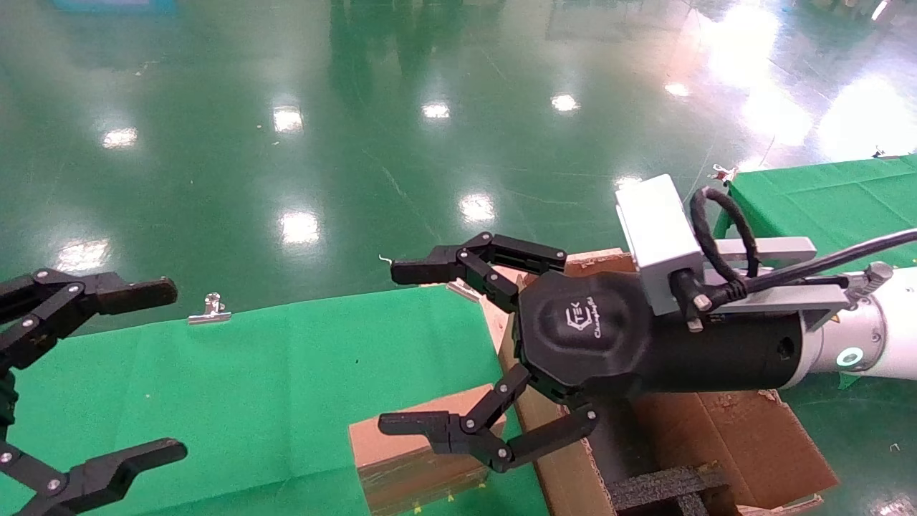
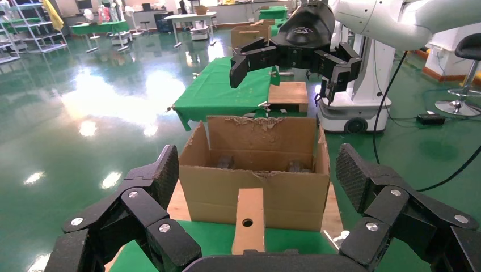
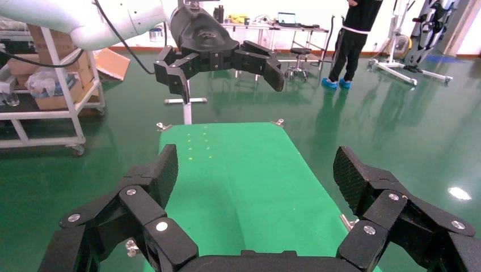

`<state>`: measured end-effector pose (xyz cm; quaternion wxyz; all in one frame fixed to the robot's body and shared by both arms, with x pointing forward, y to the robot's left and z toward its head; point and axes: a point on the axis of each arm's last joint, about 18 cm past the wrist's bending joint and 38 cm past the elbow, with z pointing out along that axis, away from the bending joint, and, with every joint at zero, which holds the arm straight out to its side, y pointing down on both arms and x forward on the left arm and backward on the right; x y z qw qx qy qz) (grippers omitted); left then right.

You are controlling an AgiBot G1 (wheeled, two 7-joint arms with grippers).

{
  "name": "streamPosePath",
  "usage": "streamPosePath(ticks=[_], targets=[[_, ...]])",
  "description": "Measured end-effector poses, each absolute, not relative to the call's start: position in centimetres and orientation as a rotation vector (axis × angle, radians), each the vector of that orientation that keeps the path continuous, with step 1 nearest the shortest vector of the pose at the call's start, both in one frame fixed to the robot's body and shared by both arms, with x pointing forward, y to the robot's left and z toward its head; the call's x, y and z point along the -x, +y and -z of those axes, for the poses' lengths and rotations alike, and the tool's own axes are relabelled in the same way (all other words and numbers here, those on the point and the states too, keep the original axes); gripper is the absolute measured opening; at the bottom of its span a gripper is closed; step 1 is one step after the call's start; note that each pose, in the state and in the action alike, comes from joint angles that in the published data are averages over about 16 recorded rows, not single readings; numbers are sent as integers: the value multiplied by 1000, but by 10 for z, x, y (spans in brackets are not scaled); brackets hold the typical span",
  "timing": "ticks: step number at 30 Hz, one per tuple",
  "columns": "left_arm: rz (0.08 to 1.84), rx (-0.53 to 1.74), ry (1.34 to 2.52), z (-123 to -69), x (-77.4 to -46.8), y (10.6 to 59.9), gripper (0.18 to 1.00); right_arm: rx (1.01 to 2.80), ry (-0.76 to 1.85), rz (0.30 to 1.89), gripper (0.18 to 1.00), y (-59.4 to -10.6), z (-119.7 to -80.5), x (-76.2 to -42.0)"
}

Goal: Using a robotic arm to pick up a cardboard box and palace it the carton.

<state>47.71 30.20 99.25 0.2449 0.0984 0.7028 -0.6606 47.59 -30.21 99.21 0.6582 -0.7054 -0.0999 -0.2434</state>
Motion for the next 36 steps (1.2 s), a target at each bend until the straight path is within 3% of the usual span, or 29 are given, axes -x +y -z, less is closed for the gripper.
streamPosePath(ticks=[25,36], targets=[[1803,-268,1919,-993,-477,302,994,1600,-225,552,1001,-302,-992,-476],[1803,-269,1919,-993,-477,302,918,1731,-241,574,1001,-295,-975,-489]])
